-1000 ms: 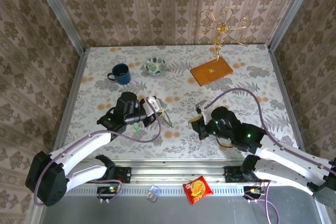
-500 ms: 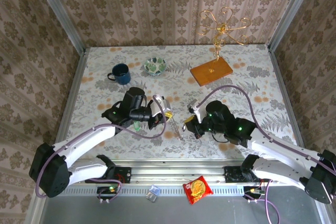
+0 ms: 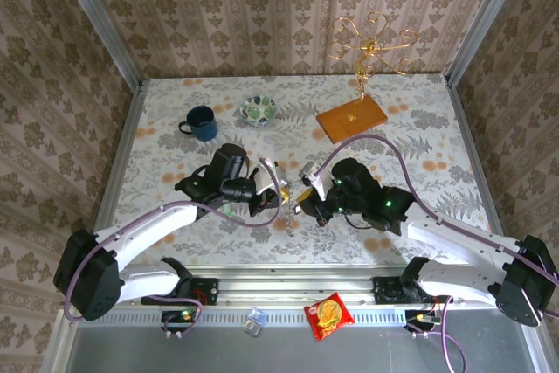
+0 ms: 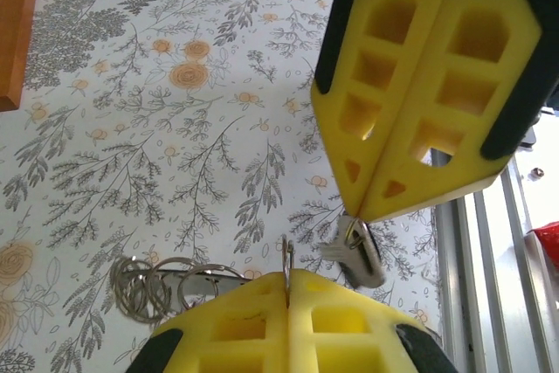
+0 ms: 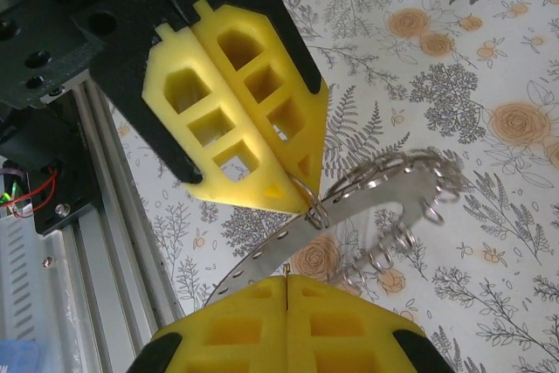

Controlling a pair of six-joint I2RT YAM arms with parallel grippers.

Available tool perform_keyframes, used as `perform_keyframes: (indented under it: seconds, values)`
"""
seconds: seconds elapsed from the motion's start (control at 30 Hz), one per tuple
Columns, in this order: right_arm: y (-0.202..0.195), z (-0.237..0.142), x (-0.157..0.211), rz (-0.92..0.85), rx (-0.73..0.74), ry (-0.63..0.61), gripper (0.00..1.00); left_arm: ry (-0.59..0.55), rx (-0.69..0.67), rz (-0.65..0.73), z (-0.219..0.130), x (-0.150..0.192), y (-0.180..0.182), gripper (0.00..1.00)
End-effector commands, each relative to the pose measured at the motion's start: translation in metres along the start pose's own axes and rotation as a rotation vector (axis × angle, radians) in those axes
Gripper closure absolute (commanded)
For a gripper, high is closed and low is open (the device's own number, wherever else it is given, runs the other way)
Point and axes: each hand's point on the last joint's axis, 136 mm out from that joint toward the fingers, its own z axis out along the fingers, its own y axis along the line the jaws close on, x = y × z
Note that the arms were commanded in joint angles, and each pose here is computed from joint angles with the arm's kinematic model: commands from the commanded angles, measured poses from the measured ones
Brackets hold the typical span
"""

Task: Put the keys on the keyring

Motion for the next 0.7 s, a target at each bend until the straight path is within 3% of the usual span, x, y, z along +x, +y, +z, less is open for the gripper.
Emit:
perform_keyframes:
  seconds: [0.0, 0.67]
  values:
    - [0.005, -0.001, -0.022, -0.034, -0.028, -0.056, 1.00, -0.042, 0.041, 0.015, -0.002, -0.017, -0.007, 1.00]
    - [-0.006, 0.000, -0.034, -0.024, 0.030, -0.107, 1.00, -0.038, 0.060, 0.008, -0.002, -0.013, -0.012, 1.00]
